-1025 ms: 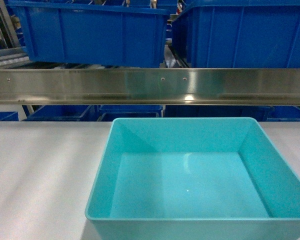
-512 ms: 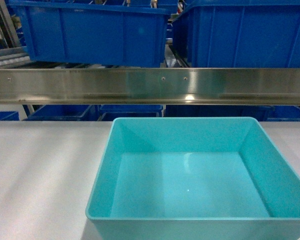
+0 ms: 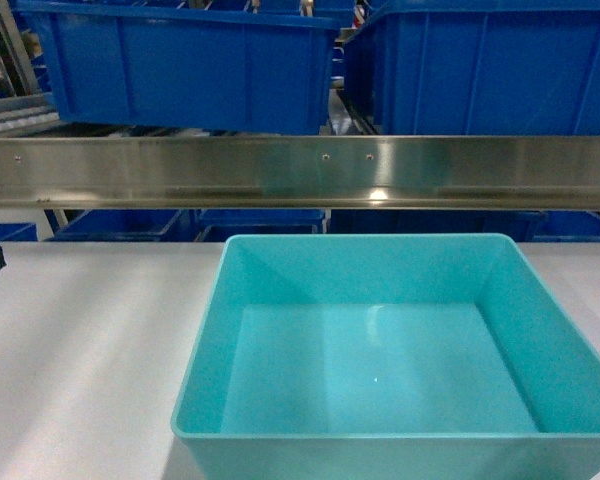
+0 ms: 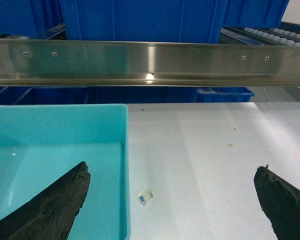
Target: Organize blue bins on left shelf correctly
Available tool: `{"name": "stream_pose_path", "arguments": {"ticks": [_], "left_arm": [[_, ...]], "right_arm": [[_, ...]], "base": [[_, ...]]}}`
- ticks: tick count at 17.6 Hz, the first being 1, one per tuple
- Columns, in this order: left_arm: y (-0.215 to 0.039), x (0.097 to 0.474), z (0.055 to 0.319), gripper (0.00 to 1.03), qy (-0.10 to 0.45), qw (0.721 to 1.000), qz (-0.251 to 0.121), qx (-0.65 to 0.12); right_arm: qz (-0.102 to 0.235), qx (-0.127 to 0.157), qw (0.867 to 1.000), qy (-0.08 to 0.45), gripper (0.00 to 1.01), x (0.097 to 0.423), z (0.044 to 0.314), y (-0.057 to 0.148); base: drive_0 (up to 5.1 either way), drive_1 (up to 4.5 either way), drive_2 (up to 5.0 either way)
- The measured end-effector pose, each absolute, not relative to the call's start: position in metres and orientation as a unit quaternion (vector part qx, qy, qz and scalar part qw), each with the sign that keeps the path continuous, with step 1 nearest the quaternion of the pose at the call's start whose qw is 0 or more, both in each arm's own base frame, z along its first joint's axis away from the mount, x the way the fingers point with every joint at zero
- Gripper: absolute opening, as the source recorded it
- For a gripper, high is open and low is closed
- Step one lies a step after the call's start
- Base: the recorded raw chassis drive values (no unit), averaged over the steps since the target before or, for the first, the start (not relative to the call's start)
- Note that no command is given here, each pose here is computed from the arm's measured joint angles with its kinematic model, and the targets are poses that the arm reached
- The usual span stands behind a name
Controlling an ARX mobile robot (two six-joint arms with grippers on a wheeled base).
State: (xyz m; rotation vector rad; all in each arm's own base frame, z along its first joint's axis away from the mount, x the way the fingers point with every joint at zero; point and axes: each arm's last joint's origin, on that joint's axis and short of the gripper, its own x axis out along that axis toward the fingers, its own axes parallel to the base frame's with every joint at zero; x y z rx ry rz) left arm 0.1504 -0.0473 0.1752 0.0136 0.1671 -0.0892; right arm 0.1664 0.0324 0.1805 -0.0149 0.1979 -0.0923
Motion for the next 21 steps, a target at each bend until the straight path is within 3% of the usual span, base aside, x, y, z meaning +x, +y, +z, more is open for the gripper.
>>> {"name": "stream_pose_path", "arguments": {"ticks": [2, 4, 7, 9, 15, 17, 19, 21], "left_arm": [[-0.048, 0.151, 0.175, 0.98, 0.079, 0.996, -0.043, 0.005], [-0.065, 0.175, 0.186, 0.98, 0.063, 0.997, -0.044, -0.009], [-0.086, 0.199, 0.171, 0.98, 0.154, 0.986, -0.059, -0.003], [-0.093, 0.211, 0.177, 0.98, 0.161, 0.986, -0.051, -0.004], [-0.096, 0.218, 0.176, 0.98, 0.167, 0.985, -0.035, 0.008], [-0.096, 0.218, 0.176, 0.98, 0.168, 0.985, -0.035, 0.008], [-0.103, 0.229, 0.172, 0.98, 0.195, 0.980, -0.032, -0.004], [-0.113, 0.238, 0.169, 0.98, 0.214, 0.976, -0.037, -0.018]], "right_arm": [[-0.036, 0.007, 0.995, 0.097, 0.98, 0.171, 0.179, 0.027], [-0.041, 0.020, 0.992, 0.119, 0.98, 0.200, 0.182, 0.024], [0.009, 0.014, 0.985, 0.172, 0.98, 0.226, 0.186, 0.051], [0.023, 0.030, 0.978, 0.204, 0.98, 0.237, 0.185, 0.060], [0.019, 0.045, 0.975, 0.219, 0.98, 0.240, 0.181, 0.061], [0.002, 0.065, 0.973, 0.220, 0.98, 0.245, 0.175, 0.058], [-0.008, 0.074, 0.959, 0.272, 0.98, 0.253, 0.155, 0.059], [-0.012, 0.079, 0.956, 0.282, 0.98, 0.261, 0.150, 0.063]], "base": [[0.0, 0.00, 0.0], [0.0, 0.00, 0.0], [0.0, 0.00, 0.0], [0.0, 0.00, 0.0], [0.0, 0.00, 0.0], [0.0, 0.00, 0.0], [0.0, 0.00, 0.0], [0.0, 0.00, 0.0]]}}
